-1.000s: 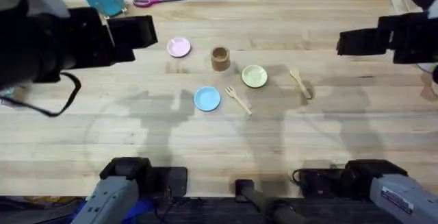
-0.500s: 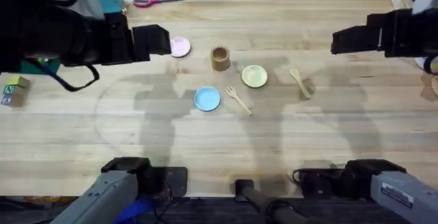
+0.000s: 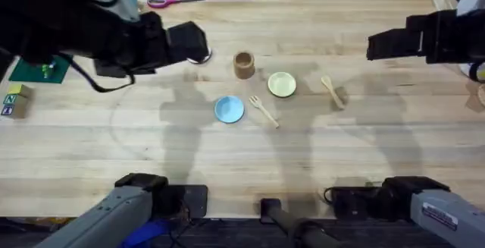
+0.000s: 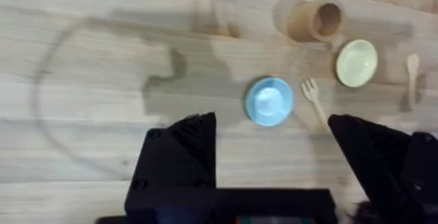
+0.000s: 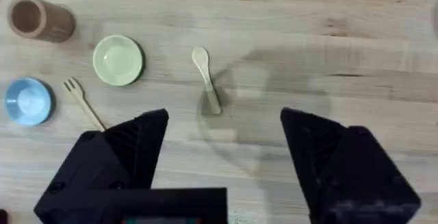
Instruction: Pick up a utensil and set it on the pink plate, then put the other utensil in the container.
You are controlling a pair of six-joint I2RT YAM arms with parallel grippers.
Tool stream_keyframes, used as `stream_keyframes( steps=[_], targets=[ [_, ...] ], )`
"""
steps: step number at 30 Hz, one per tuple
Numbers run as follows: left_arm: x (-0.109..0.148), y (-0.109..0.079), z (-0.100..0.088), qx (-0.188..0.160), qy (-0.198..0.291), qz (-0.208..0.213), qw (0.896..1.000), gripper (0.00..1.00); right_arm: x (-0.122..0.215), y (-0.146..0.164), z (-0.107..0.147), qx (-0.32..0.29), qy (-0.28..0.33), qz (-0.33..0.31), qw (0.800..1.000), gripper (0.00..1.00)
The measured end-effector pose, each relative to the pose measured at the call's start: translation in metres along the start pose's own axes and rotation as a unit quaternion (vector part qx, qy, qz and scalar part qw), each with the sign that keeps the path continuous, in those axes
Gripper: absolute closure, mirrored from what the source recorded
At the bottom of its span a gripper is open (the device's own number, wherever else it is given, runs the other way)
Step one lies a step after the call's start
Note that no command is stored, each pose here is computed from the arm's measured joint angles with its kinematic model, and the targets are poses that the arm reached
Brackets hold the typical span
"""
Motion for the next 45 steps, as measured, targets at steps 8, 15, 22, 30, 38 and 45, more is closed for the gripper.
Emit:
stream_keyframes(
  steps=[8, 15, 22, 30, 38, 45],
  targets=[
    [-0.023, -0.058, 0.025, 0.033, 0.058, 0.012, 0.998, 0.004, 0.0, 0.0, 0.0, 0.0, 0.0, 0.0, 1.0, 0.005],
    [-0.053, -0.092, 0.052, 0.093, 0.124, -0.015, 0.988, 0.002, 0.0, 0.0, 0.0, 0.0, 0.0, 0.0, 1.0, 0.004],
    [-0.088, -0.133, 0.06, 0.12, 0.135, -0.007, 0.984, 0.002, 0.0, 0.0, 0.0, 0.0, 0.0, 0.0, 1.0, 0.003],
    [-0.118, -0.156, 0.078, 0.119, 0.159, -0.02, 0.98, 0.003, 0.0, 0.0, 0.0, 0.0, 0.001, 0.0, 1.0, 0.004],
    [-0.153, -0.156, 0.091, 0.14, 0.184, -0.059, 0.971, 0.054, 0.0, 0.0, 0.003, 0.0, 0.006, 0.001, 1.0, 0.004],
    [-0.165, -0.152, 0.097, 0.17, 0.192, -0.084, 0.963, 0.049, 0.0, 0.0, 0.003, 0.0, 0.006, 0.001, 1.0, 0.004]
  ],
)
Point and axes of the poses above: each hand's point on the last joint's axis, 136 mm out from that joint toward the fingers, its own x axis back along the fingers, its own y axis along the line the jaws close on, z = x × y, the point moved 1 cm from there along x, back along the fingers, and after that the axes turned 7 degrees about -x, right-handed, at the moved point
